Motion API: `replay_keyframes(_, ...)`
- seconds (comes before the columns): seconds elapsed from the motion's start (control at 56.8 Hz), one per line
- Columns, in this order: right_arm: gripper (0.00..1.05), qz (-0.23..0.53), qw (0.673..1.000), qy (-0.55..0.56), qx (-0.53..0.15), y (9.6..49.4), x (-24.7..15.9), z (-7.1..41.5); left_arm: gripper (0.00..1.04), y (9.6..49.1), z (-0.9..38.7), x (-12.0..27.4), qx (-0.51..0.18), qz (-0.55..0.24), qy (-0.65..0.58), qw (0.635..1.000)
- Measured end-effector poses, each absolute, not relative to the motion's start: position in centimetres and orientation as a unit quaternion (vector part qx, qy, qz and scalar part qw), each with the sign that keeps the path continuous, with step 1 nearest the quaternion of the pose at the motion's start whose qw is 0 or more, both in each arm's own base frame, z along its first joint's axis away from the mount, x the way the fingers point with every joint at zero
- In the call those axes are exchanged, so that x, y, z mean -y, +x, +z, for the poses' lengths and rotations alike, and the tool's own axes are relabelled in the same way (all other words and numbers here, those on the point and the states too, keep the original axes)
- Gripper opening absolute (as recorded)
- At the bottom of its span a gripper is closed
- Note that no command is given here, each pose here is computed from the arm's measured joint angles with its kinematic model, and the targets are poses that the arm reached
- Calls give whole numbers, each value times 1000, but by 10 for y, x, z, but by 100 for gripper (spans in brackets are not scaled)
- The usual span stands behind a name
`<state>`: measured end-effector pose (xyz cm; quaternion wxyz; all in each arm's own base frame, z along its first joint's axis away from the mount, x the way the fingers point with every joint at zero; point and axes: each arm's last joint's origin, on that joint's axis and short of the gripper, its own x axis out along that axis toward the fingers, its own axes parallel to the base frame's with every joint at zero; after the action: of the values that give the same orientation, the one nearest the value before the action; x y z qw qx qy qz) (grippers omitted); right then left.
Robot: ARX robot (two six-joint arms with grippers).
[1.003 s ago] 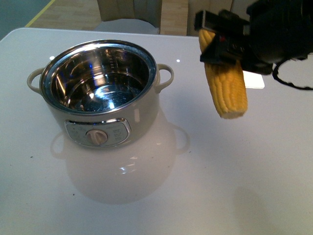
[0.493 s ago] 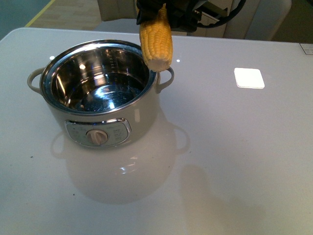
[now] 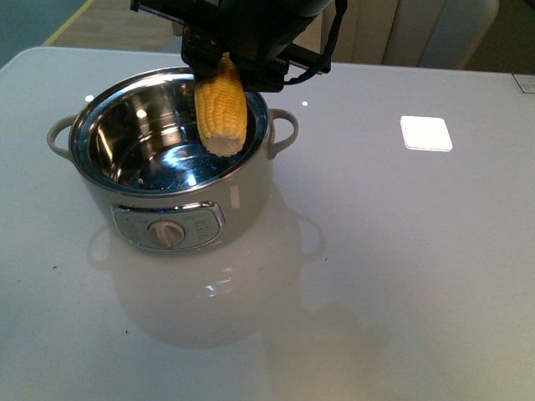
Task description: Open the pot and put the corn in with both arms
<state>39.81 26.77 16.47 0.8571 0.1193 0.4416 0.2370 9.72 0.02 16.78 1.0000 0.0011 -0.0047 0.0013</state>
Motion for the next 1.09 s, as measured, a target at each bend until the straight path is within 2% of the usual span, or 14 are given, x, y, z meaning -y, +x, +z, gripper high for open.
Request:
replay_keyframes(0.299,23,225,863,114,-437,402,-275,164,98,97,168,0,5,1,1,1000)
replay_keyframes(0.722,25,231,856,115,-448,400,-273,159,98,97,168,0,5,1,1,1000)
replay_keyframes(1.091,26,276,828,105,-476,397,-270,156,98,97,168,0,5,1,1,1000)
